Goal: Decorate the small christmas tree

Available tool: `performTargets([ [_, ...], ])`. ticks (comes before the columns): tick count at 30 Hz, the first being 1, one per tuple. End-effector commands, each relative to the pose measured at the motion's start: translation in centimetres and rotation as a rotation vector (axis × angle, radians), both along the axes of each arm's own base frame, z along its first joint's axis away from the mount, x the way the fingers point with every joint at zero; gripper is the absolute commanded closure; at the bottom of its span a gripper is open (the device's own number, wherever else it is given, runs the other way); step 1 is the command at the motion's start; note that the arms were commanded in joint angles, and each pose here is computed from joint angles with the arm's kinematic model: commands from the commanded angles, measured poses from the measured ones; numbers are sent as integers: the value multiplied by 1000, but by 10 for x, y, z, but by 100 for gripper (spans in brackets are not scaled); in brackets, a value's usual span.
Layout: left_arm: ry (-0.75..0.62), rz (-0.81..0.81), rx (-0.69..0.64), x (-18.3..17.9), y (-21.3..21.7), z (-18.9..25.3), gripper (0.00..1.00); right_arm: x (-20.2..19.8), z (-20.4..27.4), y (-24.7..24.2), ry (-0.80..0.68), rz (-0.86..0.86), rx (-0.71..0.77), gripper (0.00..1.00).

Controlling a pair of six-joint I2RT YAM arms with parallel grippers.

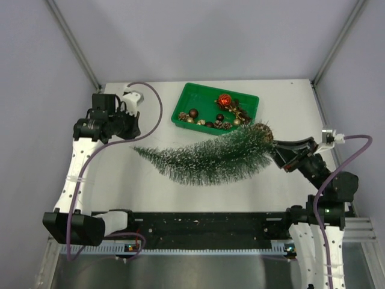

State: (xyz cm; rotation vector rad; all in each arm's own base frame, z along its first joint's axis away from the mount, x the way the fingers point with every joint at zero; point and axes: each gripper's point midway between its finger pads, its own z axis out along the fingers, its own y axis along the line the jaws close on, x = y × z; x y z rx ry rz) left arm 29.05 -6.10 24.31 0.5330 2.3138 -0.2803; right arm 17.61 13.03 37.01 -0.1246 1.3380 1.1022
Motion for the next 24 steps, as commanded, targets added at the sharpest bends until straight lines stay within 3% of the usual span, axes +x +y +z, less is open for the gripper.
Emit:
performTargets([
  [1, -132, 35, -30, 33, 0, 41, 100, -31, -15, 12, 1, 64, -128, 100],
  [7, -150, 101, 44, 61, 16, 41, 100, -61, -5, 16, -39, 88, -161, 100],
  [11, -181, 97, 24, 75, 12, 60, 100, -69, -17, 21, -16, 136, -222, 100],
  [24, -441, 33, -76, 118, -16, 187, 100, -37, -75, 8, 140, 54, -367, 100],
])
